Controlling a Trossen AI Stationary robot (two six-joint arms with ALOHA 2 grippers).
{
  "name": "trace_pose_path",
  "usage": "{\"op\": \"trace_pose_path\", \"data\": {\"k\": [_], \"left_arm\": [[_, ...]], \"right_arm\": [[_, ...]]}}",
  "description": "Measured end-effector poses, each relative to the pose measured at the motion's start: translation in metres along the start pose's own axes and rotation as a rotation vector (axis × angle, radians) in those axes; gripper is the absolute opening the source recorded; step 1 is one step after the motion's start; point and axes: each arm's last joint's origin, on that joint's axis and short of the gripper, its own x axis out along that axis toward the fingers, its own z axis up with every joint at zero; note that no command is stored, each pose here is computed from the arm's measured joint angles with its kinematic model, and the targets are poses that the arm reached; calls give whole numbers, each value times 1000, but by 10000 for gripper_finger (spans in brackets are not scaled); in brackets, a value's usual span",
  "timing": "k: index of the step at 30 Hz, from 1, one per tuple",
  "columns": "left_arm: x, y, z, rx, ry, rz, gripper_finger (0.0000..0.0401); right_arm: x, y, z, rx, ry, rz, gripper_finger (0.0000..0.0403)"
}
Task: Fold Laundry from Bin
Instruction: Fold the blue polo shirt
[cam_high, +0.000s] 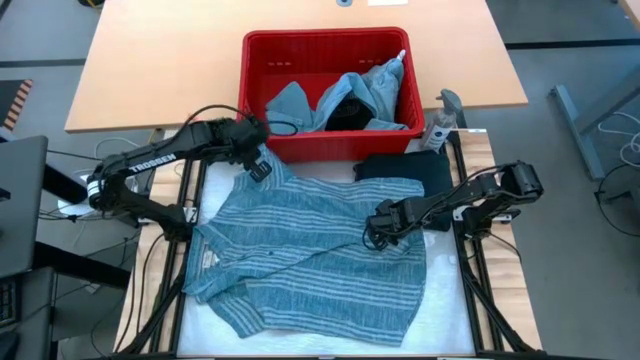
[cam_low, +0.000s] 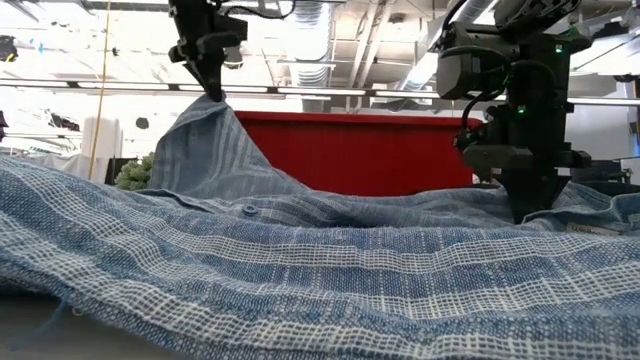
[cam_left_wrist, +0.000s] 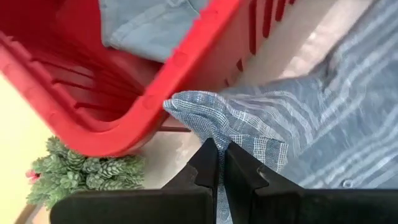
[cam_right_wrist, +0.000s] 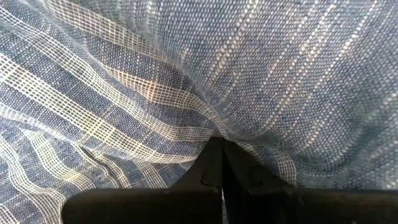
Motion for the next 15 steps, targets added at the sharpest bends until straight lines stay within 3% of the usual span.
{"op": "trace_pose_path", "data": {"k": [4, 11, 15], "left_arm": [[7, -4, -3, 107, 31, -41, 21], [7, -4, -3, 200, 17, -30, 83], [7, -4, -3, 133, 17, -16, 116]], "right_arm": [[0, 0, 0, 22, 1, 0, 34], [-18, 3, 3, -30, 11, 80, 106], [-39, -1, 9, -28, -8, 113, 144]]}}
